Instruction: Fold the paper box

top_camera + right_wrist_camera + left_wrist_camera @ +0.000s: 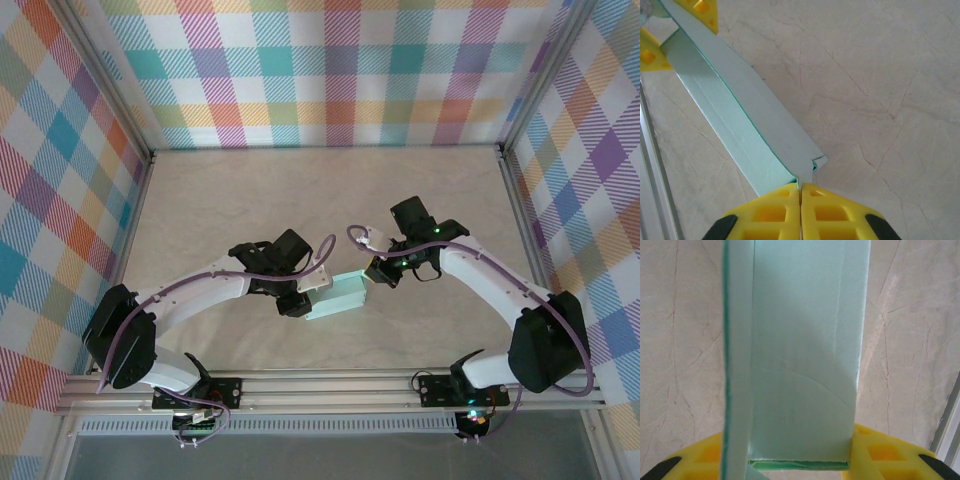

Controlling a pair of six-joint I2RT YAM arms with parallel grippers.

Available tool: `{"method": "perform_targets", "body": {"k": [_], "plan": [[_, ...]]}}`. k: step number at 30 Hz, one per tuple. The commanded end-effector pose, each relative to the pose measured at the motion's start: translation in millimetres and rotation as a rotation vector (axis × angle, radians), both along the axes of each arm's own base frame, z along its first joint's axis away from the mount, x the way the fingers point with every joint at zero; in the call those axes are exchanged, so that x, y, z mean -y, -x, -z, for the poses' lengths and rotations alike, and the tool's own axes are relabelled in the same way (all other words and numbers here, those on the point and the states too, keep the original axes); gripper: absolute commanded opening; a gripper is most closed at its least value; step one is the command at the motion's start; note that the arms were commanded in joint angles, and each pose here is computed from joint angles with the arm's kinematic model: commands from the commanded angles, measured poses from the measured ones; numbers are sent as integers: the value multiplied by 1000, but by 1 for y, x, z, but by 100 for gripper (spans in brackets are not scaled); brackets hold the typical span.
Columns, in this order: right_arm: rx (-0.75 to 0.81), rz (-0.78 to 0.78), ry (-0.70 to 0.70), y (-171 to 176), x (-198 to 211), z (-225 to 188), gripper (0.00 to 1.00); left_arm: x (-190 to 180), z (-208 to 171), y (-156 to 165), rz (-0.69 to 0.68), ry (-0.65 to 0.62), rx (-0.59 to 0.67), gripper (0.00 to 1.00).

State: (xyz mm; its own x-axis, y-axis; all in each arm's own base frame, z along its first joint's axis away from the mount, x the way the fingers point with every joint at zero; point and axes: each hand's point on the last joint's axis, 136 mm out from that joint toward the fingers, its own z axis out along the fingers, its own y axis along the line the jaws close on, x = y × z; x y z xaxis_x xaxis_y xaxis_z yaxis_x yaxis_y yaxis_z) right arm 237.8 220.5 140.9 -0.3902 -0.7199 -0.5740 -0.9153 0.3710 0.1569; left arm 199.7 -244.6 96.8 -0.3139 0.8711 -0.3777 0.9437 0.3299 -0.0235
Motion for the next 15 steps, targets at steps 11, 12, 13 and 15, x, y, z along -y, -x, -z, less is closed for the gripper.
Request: {"method": "perform_targets", "body": {"k": [11, 12, 13, 15], "plan": [[-2, 79, 18, -5, -2, -3, 0, -3, -1, -3, -29, -5, -3, 40], [-4, 123, 36, -9, 1, -2, 0, -3, 0, -3, -35, -9, -4, 39], [-5, 175, 60, -13, 5, -1, 0, -4, 2, -4, -43, -18, -9, 38], [-15, 284, 92, -18, 12, 0, 0, -5, 4, -4, -52, -33, -18, 38]]}}
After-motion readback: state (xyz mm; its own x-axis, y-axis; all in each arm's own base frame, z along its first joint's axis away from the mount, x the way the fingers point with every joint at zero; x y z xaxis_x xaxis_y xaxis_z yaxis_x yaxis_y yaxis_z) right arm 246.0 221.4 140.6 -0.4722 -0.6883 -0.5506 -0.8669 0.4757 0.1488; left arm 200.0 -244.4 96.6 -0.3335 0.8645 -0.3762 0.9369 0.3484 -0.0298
